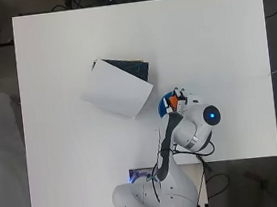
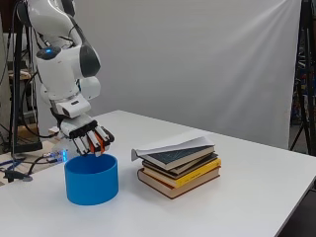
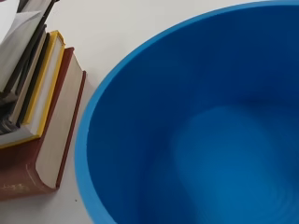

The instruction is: Teleoperate dual arm-hand system to pick and place objects

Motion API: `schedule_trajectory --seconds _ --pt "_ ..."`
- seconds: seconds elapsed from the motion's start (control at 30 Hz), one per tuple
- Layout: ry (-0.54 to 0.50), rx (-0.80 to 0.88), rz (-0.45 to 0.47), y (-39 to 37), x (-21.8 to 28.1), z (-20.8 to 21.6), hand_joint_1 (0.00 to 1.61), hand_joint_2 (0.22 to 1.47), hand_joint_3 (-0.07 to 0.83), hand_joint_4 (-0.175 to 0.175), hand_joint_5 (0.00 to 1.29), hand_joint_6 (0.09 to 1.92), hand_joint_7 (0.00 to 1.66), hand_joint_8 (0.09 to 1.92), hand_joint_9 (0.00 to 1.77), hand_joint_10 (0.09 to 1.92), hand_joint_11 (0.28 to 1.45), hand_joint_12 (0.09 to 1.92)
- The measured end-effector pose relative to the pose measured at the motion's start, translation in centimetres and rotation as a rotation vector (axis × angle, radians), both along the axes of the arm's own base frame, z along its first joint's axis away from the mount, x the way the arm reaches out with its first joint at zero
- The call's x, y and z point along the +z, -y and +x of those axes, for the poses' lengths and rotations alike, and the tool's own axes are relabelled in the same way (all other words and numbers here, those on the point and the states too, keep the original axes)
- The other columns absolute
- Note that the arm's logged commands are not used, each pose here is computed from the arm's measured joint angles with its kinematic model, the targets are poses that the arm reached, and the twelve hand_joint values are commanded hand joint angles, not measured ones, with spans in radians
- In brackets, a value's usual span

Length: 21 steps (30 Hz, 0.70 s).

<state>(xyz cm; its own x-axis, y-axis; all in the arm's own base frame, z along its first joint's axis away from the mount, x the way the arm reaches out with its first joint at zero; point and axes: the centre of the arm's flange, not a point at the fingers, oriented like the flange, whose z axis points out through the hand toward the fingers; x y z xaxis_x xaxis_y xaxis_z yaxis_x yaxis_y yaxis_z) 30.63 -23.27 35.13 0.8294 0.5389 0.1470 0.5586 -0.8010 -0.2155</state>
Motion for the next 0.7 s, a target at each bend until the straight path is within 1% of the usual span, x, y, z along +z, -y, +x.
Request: schedule_trajectory --seconds 0.03,0.07,0.1,0.13,0.17,0.23,0.33,0.43,0.53,0.6,0.7 --pt "-0.002 0.000 0.000 0.1 0.0 -0.1 0.86 1.19 -0.003 0.066 0.50 0.61 0.74 1.18 0.94 1.13 0.68 1.11" --pt "-0.004 -0.004 -0.002 0.3 0.1 0.0 0.64 1.14 -0.006 0.026 0.32 0.33 0.47 0.68 0.63 0.66 0.54 0.65" --pt "-0.011 -0.011 -0.002 0.5 0.1 0.1 0.38 1.10 -0.005 0.003 0.17 0.17 0.27 0.36 0.42 0.35 0.45 0.35" --pt "-0.024 -0.021 -0.004 0.7 0.0 0.3 0.20 1.08 -0.003 -0.004 0.10 0.09 0.17 0.18 0.31 0.18 0.41 0.18" --pt "-0.042 -0.030 -0.013 0.9 -0.3 0.7 0.10 1.09 0.000 -0.001 0.09 0.09 0.16 0.09 0.29 0.09 0.40 0.09" --pt "-0.094 -0.049 -0.050 1.6 -1.1 1.4 0.05 1.12 0.007 0.017 0.11 0.09 0.17 0.09 0.30 0.09 0.40 0.09" --pt "-0.151 -0.062 -0.105 3.0 -1.9 2.5 0.04 1.13 0.008 0.045 0.11 0.09 0.18 0.09 0.30 0.09 0.40 0.09" --pt "-0.139 -0.067 -0.094 4.0 -1.6 3.5 0.05 1.12 0.003 0.060 0.12 0.09 0.19 0.09 0.30 0.09 0.40 0.09" --pt "-0.115 -0.081 -0.083 5.0 -0.5 5.1 0.03 1.12 0.001 0.070 0.17 0.09 0.25 0.09 0.35 0.09 0.41 0.09" --pt "-0.102 -0.075 -0.096 5.2 0.7 6.3 0.03 1.12 0.000 0.072 0.21 0.09 0.31 0.09 0.40 0.09 0.42 0.09" --pt "-0.079 -0.059 -0.127 4.8 2.9 7.2 0.06 1.10 -0.007 0.068 0.24 0.09 0.35 0.09 0.43 0.09 0.43 0.09"
